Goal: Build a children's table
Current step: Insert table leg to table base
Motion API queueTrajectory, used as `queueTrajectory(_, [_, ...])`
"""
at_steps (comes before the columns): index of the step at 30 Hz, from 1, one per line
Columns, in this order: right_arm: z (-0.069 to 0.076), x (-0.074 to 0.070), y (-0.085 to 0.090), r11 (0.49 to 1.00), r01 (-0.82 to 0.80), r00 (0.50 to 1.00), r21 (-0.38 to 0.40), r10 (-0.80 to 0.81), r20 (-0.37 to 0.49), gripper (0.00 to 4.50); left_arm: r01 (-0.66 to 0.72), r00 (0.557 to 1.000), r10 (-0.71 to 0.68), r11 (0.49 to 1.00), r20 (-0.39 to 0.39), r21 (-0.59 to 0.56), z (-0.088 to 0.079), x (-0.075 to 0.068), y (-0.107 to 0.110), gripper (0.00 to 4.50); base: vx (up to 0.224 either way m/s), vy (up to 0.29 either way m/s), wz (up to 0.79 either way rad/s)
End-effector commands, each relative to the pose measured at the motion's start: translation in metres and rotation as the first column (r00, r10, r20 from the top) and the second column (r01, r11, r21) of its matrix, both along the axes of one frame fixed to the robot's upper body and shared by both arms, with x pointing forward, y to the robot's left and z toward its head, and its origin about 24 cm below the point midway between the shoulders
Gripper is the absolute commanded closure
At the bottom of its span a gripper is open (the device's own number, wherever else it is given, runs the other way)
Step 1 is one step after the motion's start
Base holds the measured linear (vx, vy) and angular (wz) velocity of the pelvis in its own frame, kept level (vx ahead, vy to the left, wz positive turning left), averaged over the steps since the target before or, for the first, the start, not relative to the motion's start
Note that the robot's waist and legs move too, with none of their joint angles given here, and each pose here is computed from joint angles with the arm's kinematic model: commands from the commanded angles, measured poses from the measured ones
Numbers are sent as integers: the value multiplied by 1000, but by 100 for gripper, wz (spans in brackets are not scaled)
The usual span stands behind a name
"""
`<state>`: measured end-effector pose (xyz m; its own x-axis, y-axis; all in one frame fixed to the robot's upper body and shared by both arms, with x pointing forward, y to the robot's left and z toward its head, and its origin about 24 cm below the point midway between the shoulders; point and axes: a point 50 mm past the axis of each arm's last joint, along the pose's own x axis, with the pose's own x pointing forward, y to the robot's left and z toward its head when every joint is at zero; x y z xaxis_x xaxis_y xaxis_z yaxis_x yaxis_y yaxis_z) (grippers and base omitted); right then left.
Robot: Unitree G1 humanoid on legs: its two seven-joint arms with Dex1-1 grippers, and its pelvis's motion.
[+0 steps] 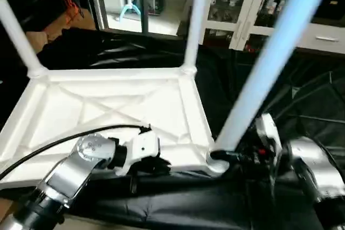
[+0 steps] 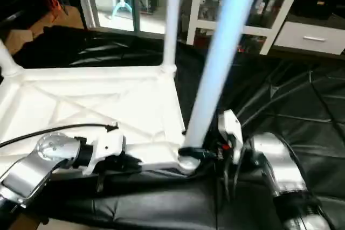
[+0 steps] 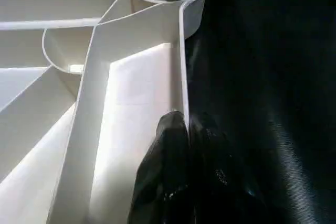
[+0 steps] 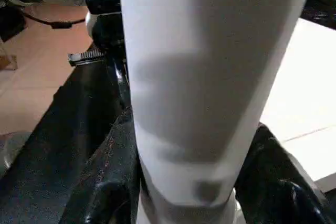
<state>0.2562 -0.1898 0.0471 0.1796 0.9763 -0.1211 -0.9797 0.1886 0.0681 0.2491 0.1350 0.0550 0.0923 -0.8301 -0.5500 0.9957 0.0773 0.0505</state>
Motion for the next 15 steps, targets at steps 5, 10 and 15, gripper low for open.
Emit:
queueTrajectory(5, [-50, -37, -19, 987, 21, 970, -162, -60, -235, 263, -23, 993, 23, 1000, 119, 0, 18, 14, 1, 450, 0, 0, 0])
queueTrajectory(10, [-56, -34, -13, 979, 93, 971, -182, -130, -200, 263, -74, 988, 73, 997, 139, 1, 17, 20, -1, 450, 0, 0, 0])
queueTrajectory(15, [-57, -33, -13, 977, 106, 965, -185, -145, -216, 263, -65, 989, 64, 998, 131, 7, 16, 17, 0, 450, 0, 0, 0])
